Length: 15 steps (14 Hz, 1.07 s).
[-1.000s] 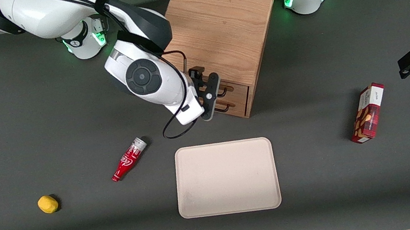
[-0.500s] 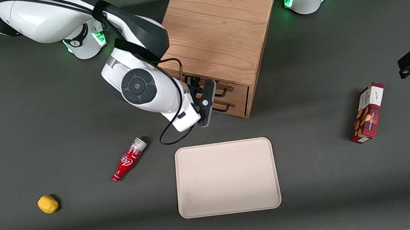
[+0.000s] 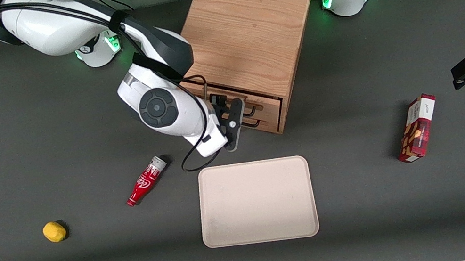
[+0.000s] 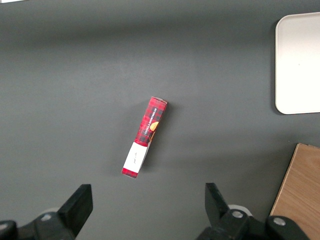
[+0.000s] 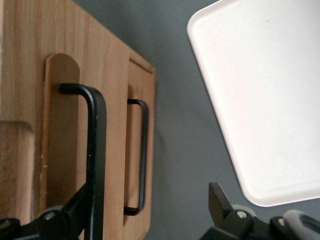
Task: Open upper drawer
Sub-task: 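Pull the handle outward from the cabinet with the right gripper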
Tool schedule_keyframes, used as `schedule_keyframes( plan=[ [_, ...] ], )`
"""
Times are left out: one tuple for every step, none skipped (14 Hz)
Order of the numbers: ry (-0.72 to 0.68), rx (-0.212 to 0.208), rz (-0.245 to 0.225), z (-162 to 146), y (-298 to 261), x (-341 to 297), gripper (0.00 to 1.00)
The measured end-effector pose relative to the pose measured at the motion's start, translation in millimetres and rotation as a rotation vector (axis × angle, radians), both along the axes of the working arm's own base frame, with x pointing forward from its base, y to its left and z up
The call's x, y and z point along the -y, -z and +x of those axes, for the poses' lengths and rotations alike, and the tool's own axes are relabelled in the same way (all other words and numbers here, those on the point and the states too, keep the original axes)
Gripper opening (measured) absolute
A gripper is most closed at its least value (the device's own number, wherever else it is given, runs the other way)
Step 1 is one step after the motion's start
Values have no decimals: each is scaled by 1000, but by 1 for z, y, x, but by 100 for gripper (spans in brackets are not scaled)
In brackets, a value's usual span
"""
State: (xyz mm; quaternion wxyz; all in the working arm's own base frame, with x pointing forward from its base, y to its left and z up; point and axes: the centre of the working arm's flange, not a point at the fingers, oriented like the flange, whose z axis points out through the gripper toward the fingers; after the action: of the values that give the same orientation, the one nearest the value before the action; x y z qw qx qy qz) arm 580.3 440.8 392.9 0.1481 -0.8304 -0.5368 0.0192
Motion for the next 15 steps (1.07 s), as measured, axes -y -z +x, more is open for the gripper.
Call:
schedule_keyframes(
  plan=[
    [4,15,5,7,-1,5,100],
    [9,28,7,15,-2,10,100],
    [14,44,9,22,-3,15,100],
    [21,69,17,28,-4,19,100],
    [27,93,23,35,-6,23,100],
    [34,114,27,41,-6,28,100],
    [45,134,31,47,-6,33,100],
    [57,154,36,53,-5,38,100],
    [71,174,40,60,-5,43,100],
    [86,193,45,66,-4,48,100],
    [101,212,51,73,-4,53,100],
    [116,228,57,80,-2,57,100],
    [131,243,62,87,-1,62,100],
    [146,259,67,94,1,68,100],
    [162,279,71,101,1,74,100]
  ],
)
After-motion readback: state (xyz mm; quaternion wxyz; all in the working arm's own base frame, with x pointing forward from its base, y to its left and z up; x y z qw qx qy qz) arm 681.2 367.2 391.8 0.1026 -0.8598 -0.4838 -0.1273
